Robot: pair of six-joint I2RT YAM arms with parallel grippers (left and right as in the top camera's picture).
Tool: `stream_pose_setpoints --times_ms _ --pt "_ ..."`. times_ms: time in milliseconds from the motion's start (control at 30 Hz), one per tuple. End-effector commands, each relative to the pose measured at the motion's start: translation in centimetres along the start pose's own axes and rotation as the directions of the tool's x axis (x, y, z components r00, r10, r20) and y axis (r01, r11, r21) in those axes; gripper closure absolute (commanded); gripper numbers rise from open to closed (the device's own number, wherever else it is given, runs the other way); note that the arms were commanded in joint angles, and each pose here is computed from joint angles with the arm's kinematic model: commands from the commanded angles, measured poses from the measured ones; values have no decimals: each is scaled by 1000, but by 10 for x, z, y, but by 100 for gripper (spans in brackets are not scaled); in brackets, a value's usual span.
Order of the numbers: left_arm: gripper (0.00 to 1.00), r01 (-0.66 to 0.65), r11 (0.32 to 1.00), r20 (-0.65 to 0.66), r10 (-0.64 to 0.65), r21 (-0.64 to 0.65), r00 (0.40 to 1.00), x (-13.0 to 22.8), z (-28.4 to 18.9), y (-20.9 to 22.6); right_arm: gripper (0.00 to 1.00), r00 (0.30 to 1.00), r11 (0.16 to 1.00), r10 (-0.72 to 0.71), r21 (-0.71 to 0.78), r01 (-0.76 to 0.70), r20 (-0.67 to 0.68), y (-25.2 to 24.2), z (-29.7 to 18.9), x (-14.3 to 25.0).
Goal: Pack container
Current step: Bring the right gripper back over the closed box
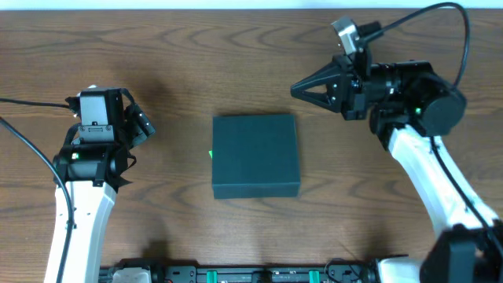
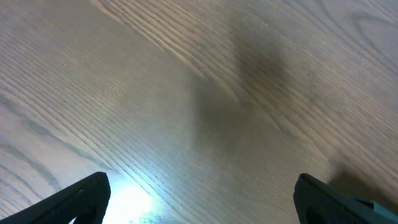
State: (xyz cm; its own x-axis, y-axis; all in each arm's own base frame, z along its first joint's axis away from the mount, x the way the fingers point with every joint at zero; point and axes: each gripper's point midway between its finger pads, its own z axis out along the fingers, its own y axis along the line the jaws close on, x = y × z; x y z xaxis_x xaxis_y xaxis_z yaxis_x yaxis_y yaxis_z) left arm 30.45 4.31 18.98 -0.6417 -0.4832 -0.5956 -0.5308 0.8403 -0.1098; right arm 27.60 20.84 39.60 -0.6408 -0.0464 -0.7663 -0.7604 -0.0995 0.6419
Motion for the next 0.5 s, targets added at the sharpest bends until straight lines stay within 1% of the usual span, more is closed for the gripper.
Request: stream_pose_setpoints --times_ms 0,100,233,267,300,367,400,467 --pt "5 3 1000 20 -3 -11 1000 -6 -4 2 98 979 982 189 -13 -188 75 1 1 -17" --pt "5 3 1000 20 -3 -11 1000 -6 -4 2 98 943 956 293 -21 -293 155 -10 0 -30" --pt "5 3 1000 20 -3 -12 1000 -6 -4 2 98 861 911 401 -39 -410 312 -33 -5 -53" --pt "5 3 1000 20 -3 -12 1000 -6 -4 2 98 831 891 435 -36 -452 347 -43 -6 -55" --pt "5 3 1000 20 -3 -12 1000 -6 -4 2 98 796 862 481 -32 -506 368 -54 -3 -54" --pt "5 3 1000 20 -3 -11 1000 -6 -4 2 98 756 830 510 -4 -558 411 -73 5 -52" --pt "5 3 1000 20 -3 -12 1000 -6 -4 2 98 727 800 538 12 -599 428 -84 9 -48" --pt "5 3 1000 20 -3 -12 1000 -6 -4 2 98 697 758 562 60 -649 445 -99 20 -38"
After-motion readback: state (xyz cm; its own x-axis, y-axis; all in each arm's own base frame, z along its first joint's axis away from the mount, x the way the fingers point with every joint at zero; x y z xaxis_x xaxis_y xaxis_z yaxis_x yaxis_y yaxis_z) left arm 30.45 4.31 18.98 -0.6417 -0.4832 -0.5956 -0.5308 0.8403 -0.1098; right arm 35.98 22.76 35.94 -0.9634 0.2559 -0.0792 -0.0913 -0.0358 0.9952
